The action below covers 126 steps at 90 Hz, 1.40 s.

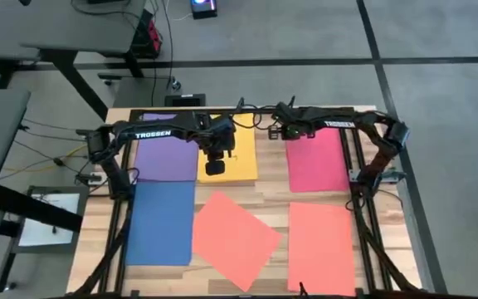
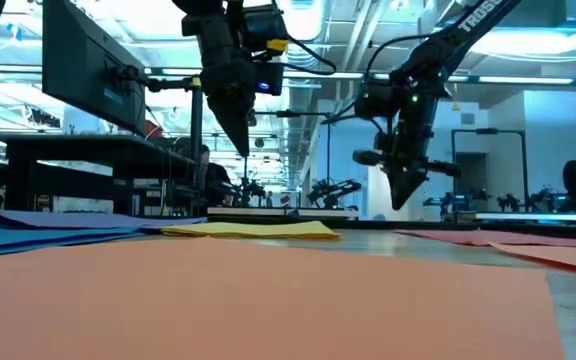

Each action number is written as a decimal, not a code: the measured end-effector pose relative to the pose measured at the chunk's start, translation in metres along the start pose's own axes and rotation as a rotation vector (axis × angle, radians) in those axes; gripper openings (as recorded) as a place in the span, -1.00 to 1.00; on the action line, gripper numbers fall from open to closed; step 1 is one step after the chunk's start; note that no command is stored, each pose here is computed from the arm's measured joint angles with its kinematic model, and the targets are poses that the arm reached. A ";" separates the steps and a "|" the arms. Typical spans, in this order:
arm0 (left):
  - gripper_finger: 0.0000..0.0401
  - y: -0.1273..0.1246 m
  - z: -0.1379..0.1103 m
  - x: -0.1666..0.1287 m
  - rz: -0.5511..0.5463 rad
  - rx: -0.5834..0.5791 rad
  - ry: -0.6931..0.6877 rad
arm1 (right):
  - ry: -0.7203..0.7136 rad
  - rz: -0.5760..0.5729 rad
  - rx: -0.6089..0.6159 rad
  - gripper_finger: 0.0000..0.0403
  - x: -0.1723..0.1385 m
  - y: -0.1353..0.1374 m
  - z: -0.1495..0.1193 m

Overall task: Organize paper
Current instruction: Stack the red paper on top of the red paper

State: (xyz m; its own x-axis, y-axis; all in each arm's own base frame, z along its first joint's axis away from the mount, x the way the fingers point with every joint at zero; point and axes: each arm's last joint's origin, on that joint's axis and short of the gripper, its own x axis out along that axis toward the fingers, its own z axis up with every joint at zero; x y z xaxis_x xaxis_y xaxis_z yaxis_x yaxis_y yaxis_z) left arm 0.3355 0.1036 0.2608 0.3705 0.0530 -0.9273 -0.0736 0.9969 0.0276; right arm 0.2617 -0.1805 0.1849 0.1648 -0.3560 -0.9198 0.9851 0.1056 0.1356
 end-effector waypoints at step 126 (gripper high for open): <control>-1.00 0.000 0.000 0.000 0.000 0.000 0.001 | 0.153 -0.047 -0.211 -1.00 0.021 -0.084 -0.046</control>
State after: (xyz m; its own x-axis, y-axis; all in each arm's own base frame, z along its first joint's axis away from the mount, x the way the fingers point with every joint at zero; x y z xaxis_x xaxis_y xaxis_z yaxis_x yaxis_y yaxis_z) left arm 0.3351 0.1035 0.2610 0.3695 0.0524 -0.9277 -0.0736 0.9969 0.0270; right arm 0.1804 -0.1543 0.1377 0.0939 -0.2219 -0.9705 0.9568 0.2894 0.0263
